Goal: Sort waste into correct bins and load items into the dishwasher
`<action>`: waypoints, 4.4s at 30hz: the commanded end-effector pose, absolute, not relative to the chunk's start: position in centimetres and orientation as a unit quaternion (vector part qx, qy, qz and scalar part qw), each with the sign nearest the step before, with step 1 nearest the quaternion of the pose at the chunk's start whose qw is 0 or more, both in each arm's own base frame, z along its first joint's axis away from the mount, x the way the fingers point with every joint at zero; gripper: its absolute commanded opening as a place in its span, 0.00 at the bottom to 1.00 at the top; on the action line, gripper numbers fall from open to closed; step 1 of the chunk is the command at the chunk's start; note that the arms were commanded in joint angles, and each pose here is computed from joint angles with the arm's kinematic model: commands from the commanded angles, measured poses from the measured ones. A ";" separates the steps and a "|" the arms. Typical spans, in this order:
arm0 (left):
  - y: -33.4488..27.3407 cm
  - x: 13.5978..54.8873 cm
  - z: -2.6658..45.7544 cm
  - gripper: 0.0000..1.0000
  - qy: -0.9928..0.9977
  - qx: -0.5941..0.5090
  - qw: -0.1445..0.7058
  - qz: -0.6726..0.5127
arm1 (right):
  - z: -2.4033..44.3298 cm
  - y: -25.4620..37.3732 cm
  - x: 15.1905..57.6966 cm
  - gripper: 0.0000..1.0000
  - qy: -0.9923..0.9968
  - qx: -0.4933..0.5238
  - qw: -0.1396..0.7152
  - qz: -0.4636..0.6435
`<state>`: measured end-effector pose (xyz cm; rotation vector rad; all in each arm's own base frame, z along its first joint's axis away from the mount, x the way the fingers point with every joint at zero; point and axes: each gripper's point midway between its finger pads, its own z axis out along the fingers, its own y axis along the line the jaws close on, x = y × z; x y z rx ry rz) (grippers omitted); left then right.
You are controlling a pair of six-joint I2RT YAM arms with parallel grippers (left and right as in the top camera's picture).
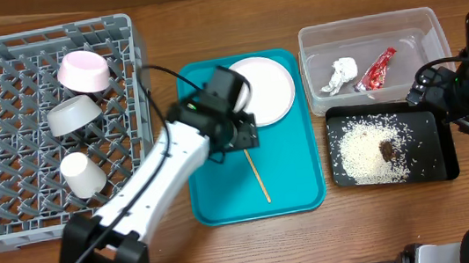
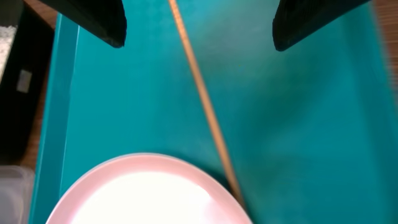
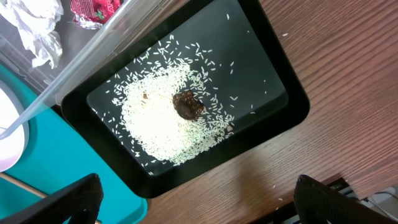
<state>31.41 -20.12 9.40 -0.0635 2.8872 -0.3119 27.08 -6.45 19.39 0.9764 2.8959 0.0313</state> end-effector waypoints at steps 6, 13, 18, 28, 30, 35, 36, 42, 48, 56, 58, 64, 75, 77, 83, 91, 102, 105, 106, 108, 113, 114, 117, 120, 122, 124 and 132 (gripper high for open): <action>-20.4 29.1 2.3 0.78 0.995 -0.017 0.099 -0.008 | 20.0 -6.5 27.2 1.00 0.947 0.317 0.055 0.012; -19.6 28.1 0.0 0.73 0.998 -0.014 0.062 0.020 | 20.0 -6.5 27.2 1.00 0.947 0.317 0.055 0.012; -18.6 27.2 -0.1 0.43 0.998 -0.015 0.043 0.039 | 20.0 -6.5 27.2 1.00 0.947 0.317 0.055 0.012; -16.4 27.9 1.0 0.04 0.997 -0.033 0.035 0.057 | 20.0 -6.5 27.1 1.00 0.947 0.317 0.054 0.012; -15.6 28.7 2.3 0.04 0.996 -0.043 0.048 0.064 | 20.0 -6.5 27.1 1.00 0.947 0.317 0.054 0.012; -13.1 32.3 9.9 0.04 0.987 -0.055 0.136 0.070 | 20.0 -6.5 27.1 1.00 0.947 0.317 0.054 0.012; -12.7 33.0 11.5 0.04 0.984 -0.052 0.156 0.065 | 20.0 -6.5 27.1 1.00 0.947 0.317 0.054 0.012; -8.2 36.2 18.5 0.04 0.968 -0.040 0.241 0.053 | 20.0 -6.5 27.1 1.00 0.947 0.317 0.054 0.012; -1.3 37.2 17.8 0.04 0.967 -0.073 0.223 0.096 | 20.0 -6.5 27.1 1.00 0.947 0.317 0.054 0.012; 2.2 37.3 14.4 0.33 0.975 -0.113 0.167 0.097 | 20.0 -6.5 27.1 1.00 0.947 0.317 0.054 0.012; 2.2 37.3 14.4 0.50 0.975 -0.113 0.165 0.095 | 20.0 -6.5 27.1 1.00 0.947 0.317 0.054 0.012; -3.2 38.0 16.6 0.62 0.977 -0.077 0.198 -0.017 | 20.0 -6.5 27.1 1.00 0.947 0.317 0.054 0.012; -19.7 38.2 16.6 0.76 0.938 0.214 0.255 -0.094 | 20.0 -6.5 27.1 1.00 0.947 0.317 0.054 0.012; -22.3 37.9 15.1 0.79 0.929 0.256 0.250 -0.096 | 20.0 -6.5 27.1 1.00 0.947 0.317 0.054 0.012; -27.1 38.1 10.1 0.83 0.909 0.331 0.239 -0.084 | 20.0 -6.5 27.1 1.00 0.947 0.317 0.054 0.012; -28.1 37.2 2.8 0.81 0.915 0.359 0.172 -0.067 | 20.0 -6.3 27.1 1.00 0.947 0.317 0.054 0.015; -26.4 34.6 1.9 0.23 0.932 0.343 0.108 -0.053 | 20.0 -6.4 27.2 1.00 0.947 0.317 0.055 0.016; -26.6 34.8 2.8 0.04 0.931 0.341 0.117 -0.056 | 20.0 -6.3 27.1 1.00 0.947 0.317 0.054 0.015; -26.6 34.9 3.1 0.04 0.931 0.339 0.121 -0.057 | 20.0 -6.3 27.1 1.00 0.947 0.317 0.054 0.016; -26.9 35.3 4.2 0.04 0.930 0.338 0.133 -0.061 | 20.0 -6.3 27.1 1.00 0.947 0.317 0.054 0.016; -27.6 36.5 10.4 0.04 0.920 0.329 0.197 -0.080 | 20.0 -6.3 27.1 1.00 0.947 0.317 0.054 0.016; -27.5 36.8 12.1 0.04 0.917 0.325 0.214 -0.083 | 20.0 -6.3 27.1 1.00 0.947 0.317 0.054 0.015; -26.1 37.8 17.4 0.04 0.913 0.299 0.267 -0.075 | 20.0 -6.3 27.1 1.00 0.947 0.317 0.053 0.016; -22.3 38.8 24.2 0.04 0.912 0.223 0.337 -0.073 | 20.0 -6.3 27.1 1.00 0.947 0.317 0.053 0.016; -19.8 39.3 26.9 0.04 0.912 0.167 0.364 -0.086 | 20.0 -6.3 27.1 1.00 0.947 0.317 0.053 0.015; -17.1 39.5 28.6 0.04 0.913 0.117 0.376 -0.104 | 20.0 -6.3 27.1 1.00 0.947 0.317 0.053 0.015; -11.0 40.4 29.1 0.04 0.903 0.041 0.324 -0.280 | 20.0 -6.3 27.1 1.00 0.947 0.317 0.053 0.015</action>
